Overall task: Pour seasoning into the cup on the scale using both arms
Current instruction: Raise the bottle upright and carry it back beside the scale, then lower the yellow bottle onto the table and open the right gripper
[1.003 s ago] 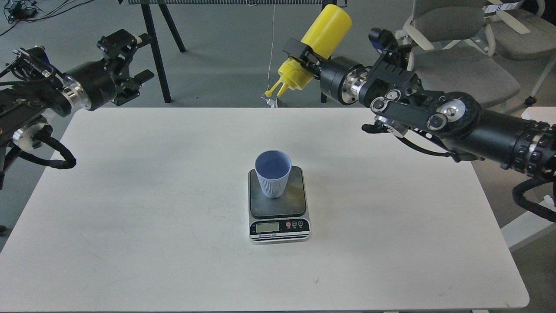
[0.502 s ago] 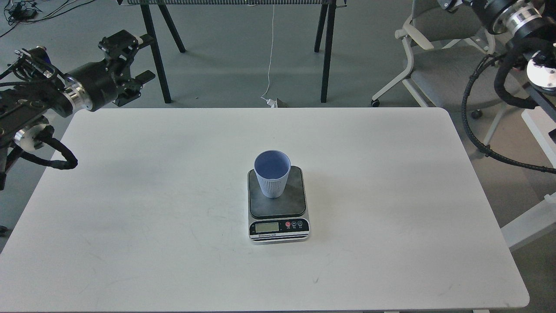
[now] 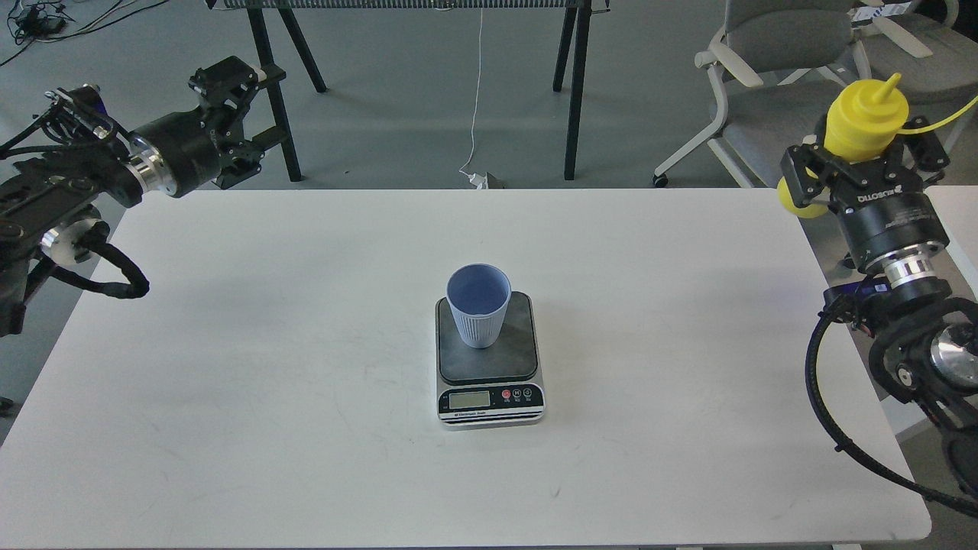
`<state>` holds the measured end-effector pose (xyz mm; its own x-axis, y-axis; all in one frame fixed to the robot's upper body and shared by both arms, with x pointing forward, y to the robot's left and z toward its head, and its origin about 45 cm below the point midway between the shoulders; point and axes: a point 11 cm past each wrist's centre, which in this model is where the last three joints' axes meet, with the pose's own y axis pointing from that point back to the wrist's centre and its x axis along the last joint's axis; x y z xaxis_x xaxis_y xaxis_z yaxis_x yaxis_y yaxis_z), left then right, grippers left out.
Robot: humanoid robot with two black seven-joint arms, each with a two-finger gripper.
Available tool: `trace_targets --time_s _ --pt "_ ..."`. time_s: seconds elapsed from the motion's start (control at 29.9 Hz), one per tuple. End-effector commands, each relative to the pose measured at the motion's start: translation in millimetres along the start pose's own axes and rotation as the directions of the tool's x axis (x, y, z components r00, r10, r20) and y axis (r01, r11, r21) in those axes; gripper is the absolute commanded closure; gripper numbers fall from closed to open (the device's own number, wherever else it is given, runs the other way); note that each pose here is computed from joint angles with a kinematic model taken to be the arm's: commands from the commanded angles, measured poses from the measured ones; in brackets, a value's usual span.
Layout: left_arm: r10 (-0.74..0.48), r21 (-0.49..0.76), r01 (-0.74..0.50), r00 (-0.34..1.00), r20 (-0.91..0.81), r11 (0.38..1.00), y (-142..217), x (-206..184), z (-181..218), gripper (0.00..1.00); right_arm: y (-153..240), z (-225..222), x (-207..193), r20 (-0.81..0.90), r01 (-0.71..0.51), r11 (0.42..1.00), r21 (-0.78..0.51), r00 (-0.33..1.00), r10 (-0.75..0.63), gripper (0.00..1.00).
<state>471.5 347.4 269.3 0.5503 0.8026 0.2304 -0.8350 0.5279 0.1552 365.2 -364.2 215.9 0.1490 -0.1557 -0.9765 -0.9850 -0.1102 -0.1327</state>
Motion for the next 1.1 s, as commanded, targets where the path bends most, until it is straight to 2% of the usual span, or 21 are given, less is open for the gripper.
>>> trace_targets --time_s 0.0,0.17,0.37,0.67,1.07 --pt "0.002 0.004 -0.002 1.0 -0.001 1.0 1 0 -2 0.03 23 18 34 0.044 -0.081 0.997 -0.005 0.996 0.081 0.98" --pt "0.003 0.015 -0.003 1.0 -0.007 1.0 4 -1 -8 0.03 42 54 67 0.073 -0.155 0.987 -0.047 0.985 0.158 0.98" --pt "0.003 0.016 -0.003 1.0 -0.008 1.0 4 -1 -9 0.03 57 68 96 0.041 -0.222 0.973 -0.058 0.974 0.224 0.98" --pt "0.001 0.019 0.0 1.0 -0.014 1.0 4 -3 -12 0.03 62 84 107 -0.003 -0.25 0.961 -0.118 0.968 0.251 0.96" --pt "0.001 0.019 0.0 1.0 -0.014 1.0 4 -3 -12 0.03 53 104 101 -0.042 -0.218 0.961 -0.173 0.976 0.214 0.93"
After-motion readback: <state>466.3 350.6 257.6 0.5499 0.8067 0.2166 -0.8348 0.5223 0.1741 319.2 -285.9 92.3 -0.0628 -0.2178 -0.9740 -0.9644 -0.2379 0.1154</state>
